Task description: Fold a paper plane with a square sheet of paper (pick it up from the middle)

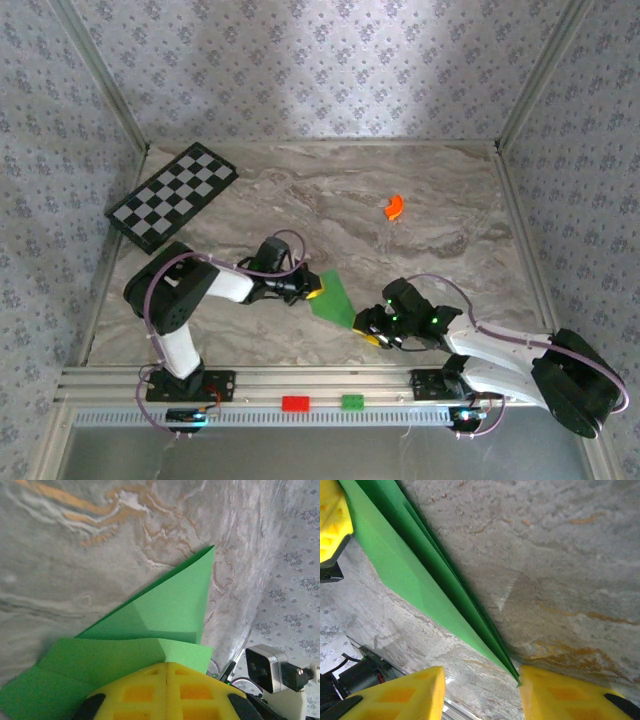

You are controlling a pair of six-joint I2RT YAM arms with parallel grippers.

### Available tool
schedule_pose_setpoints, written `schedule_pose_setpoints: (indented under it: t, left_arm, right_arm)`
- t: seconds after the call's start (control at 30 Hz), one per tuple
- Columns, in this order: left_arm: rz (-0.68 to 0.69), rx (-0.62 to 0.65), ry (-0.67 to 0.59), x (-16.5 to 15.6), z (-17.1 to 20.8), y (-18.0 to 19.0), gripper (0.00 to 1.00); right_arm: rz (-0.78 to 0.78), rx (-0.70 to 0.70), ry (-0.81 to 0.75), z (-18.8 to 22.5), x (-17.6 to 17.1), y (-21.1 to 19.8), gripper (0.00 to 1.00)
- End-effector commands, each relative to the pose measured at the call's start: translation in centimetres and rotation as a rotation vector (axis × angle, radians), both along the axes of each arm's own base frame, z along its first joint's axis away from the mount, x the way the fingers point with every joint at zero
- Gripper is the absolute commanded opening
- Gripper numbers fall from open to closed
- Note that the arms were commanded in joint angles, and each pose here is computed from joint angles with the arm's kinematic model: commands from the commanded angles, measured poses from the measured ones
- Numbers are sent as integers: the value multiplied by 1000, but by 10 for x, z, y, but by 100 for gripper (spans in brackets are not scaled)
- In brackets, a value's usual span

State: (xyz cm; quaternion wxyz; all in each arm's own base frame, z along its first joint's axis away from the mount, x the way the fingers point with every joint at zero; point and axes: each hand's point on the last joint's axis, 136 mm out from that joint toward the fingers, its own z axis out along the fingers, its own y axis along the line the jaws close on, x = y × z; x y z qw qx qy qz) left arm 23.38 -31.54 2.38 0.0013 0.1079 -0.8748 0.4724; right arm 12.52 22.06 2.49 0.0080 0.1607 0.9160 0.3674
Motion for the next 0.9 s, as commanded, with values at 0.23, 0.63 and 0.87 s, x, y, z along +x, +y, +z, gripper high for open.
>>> schedule_pose_setpoints:
  t: [0.23,0.63,0.87]
  left_arm:
    - [-43,71,116,-26,-32,7,0]
    - [-54,80,95,-23,-28,5,0]
    - [-65,86,72,-19,-23,3,0]
  right_arm:
    - [-14,23,-79,8,12,4,44]
    - [19,65,-159,33,19,11,40]
    - [33,42,-164,31,18,8,31]
